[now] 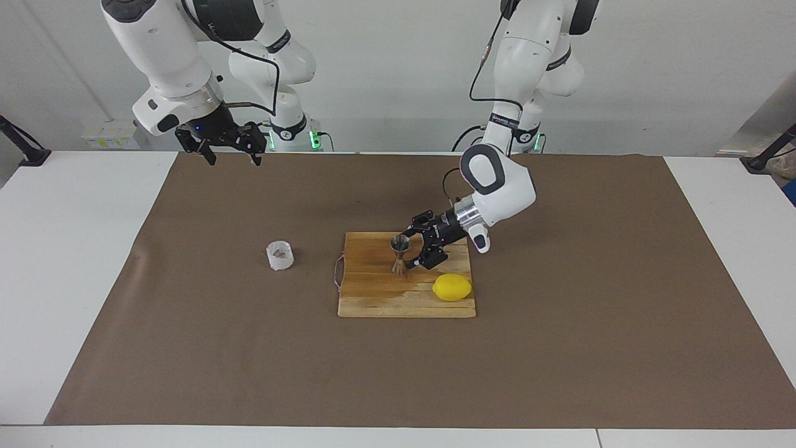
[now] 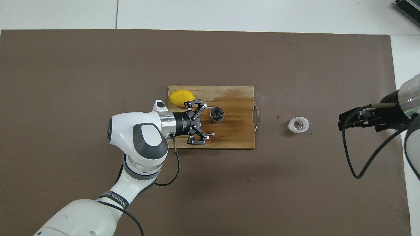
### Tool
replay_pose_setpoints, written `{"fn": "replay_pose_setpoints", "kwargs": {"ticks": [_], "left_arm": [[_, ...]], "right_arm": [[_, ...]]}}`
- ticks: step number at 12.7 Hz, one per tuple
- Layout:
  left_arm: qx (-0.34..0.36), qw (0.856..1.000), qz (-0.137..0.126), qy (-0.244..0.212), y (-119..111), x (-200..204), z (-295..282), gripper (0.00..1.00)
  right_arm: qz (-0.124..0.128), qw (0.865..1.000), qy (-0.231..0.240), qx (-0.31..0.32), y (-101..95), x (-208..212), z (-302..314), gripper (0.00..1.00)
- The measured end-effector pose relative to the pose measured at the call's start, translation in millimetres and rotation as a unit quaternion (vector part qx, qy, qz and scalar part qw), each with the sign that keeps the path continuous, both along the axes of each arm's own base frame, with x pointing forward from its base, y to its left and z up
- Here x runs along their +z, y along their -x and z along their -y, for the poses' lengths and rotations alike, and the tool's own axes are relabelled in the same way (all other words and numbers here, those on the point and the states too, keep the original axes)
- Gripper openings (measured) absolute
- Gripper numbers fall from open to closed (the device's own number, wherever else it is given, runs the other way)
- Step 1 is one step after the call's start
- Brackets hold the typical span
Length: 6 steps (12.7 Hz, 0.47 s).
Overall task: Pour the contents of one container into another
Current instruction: 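Withdraw the left gripper back toward its rest position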
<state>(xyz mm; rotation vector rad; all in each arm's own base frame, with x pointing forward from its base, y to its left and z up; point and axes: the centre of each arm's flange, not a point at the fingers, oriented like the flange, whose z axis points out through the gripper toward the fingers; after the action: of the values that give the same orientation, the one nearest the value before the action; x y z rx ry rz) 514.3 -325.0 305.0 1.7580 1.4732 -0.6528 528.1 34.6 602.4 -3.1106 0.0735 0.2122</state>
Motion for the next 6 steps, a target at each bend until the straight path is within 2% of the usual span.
{"fn": "replay_pose_setpoints", "kwargs": {"ticks": [3, 5, 6], "left_arm": [[-0.123, 0.989, 0.05, -0.069, -10, 39, -35, 1.0], [-0.192, 0.97, 0.084, -0.123, -13, 71, -61, 1.0], [-0.224, 0.956, 0.108, -0.156, -13, 87, -69, 1.0]], "right_arm": [[0.0, 1.0, 0.0, 0.0, 0.0, 0, 0, 1.0], [0.0, 1.0, 0.0, 0.0, 0.0, 0, 0, 1.0], [0.0, 1.0, 0.0, 0.0, 0.0, 0, 0, 1.0]]}}
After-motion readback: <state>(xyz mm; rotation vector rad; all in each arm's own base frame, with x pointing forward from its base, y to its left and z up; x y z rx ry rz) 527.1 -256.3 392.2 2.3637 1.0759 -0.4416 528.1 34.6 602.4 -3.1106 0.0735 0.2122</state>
